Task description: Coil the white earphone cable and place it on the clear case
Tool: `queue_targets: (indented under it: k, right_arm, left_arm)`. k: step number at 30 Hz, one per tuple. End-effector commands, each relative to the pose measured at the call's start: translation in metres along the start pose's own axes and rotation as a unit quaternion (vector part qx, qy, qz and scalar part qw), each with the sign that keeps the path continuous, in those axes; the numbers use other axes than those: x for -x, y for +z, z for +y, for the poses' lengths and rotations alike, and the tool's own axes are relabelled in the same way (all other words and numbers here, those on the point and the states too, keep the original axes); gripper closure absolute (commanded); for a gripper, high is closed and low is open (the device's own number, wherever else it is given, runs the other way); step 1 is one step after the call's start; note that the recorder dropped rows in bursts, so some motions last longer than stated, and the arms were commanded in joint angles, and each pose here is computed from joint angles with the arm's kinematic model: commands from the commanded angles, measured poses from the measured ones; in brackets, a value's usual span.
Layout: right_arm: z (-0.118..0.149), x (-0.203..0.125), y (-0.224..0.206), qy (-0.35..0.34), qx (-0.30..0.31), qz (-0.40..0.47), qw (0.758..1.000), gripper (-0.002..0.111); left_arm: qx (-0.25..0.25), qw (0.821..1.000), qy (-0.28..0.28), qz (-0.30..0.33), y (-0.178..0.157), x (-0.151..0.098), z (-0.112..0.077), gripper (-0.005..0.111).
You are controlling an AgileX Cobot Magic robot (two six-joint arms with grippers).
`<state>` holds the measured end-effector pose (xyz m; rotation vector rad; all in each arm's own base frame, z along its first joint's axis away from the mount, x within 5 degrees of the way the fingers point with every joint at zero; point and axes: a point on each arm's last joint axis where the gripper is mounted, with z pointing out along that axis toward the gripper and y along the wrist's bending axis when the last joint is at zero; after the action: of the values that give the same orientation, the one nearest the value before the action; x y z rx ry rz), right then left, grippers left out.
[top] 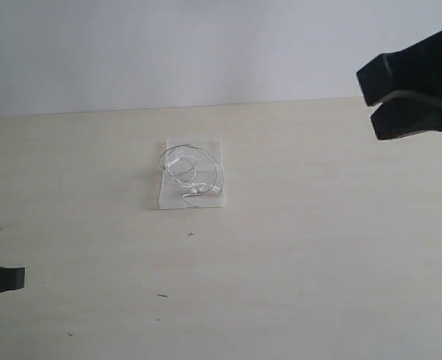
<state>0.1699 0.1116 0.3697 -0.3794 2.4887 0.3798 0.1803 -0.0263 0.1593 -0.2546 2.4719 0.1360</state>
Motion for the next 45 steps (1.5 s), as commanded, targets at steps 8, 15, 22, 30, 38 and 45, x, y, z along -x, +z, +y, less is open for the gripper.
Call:
queue_targets:
  k: [8, 15, 22, 30, 38, 45]
  right_arm:
    - [-0.045, -0.06, -0.028, -0.092, -0.037, -0.438, 0.893, 0.108]
    - [-0.085, -0.153, 0.015, -0.028, -0.148, -0.454, 0.878, 0.108]
    - [-0.093, -0.199, 0.032, 0.003, -0.185, -0.47, 0.863, 0.108]
    - [-0.094, -0.21, 0.04, 0.017, -0.188, -0.415, 0.89, 0.108]
    - [-0.094, -0.217, 0.046, 0.042, -0.176, -0.376, 0.909, 0.108]
    - [-0.094, -0.217, 0.046, 0.021, -0.184, -0.372, 0.91, 0.108]
  left_arm:
    - [-0.002, 1.0, -0.001, -0.001, 0.0, 0.0, 0.001, 0.107]
    - [-0.002, 1.0, -0.001, -0.001, 0.0, 0.0, 0.001, 0.107]
    - [-0.002, 1.0, -0.001, -0.001, 0.0, 0.0, 0.001, 0.107]
    - [-0.002, 1.0, -0.001, -0.001, 0.0, 0.0, 0.001, 0.107]
    - [-0.002, 1.0, -0.001, -0.001, 0.0, 0.0, 0.001, 0.107]
    - [-0.002, 1.0, -0.001, -0.001, 0.0, 0.0, 0.001, 0.107]
